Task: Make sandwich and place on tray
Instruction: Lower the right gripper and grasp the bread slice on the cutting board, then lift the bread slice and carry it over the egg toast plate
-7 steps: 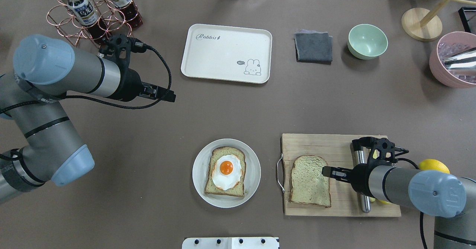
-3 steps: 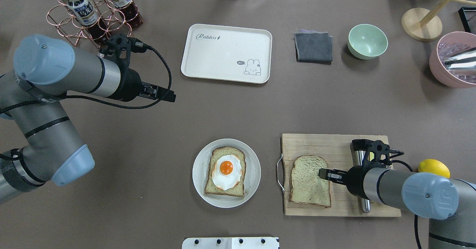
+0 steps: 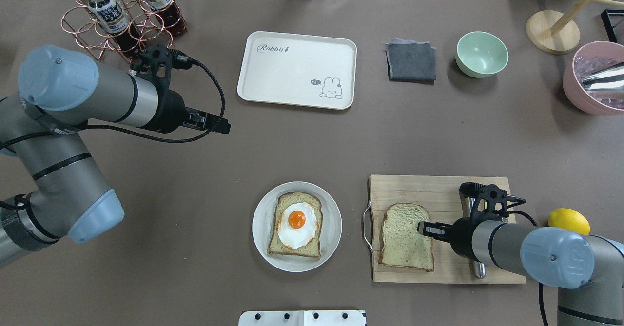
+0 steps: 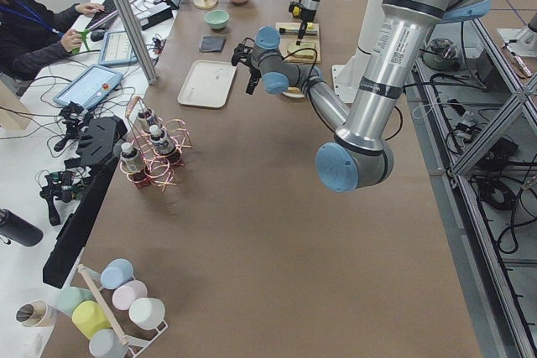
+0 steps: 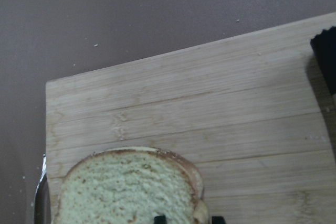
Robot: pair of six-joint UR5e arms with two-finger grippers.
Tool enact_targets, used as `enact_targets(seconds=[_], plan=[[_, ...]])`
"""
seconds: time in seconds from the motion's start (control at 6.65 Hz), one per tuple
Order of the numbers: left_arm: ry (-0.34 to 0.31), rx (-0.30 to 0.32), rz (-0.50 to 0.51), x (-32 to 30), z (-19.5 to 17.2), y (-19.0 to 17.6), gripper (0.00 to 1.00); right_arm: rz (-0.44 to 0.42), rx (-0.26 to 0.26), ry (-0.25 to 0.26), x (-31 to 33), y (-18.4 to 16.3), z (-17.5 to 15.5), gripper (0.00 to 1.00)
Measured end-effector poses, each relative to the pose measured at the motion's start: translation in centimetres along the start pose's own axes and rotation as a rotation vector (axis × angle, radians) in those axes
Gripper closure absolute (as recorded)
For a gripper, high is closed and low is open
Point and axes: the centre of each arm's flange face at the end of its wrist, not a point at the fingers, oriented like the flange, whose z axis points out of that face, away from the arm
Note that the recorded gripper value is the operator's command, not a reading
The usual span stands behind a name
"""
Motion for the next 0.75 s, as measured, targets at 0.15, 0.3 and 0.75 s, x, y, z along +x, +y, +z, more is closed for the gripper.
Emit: enact_targets(seconds=[0.15,0.3,0.75], plan=[[0.000,0.000,0.000,0.0,0.0,0.0,0.03,0.000,0.009,0.005,-0.1,-0.1,-0.1,1.00],[0.001,-0.001,0.000,0.0,0.0,0.0,0.03,0.004,0.020,0.000,-0.4,-0.5,-0.7,1.00],[0.004,-0.003,-0.001,0.1,0.0,0.0,0.03,0.078,0.030,-0.058,-1.3,-6.6,-5.1,1.00]])
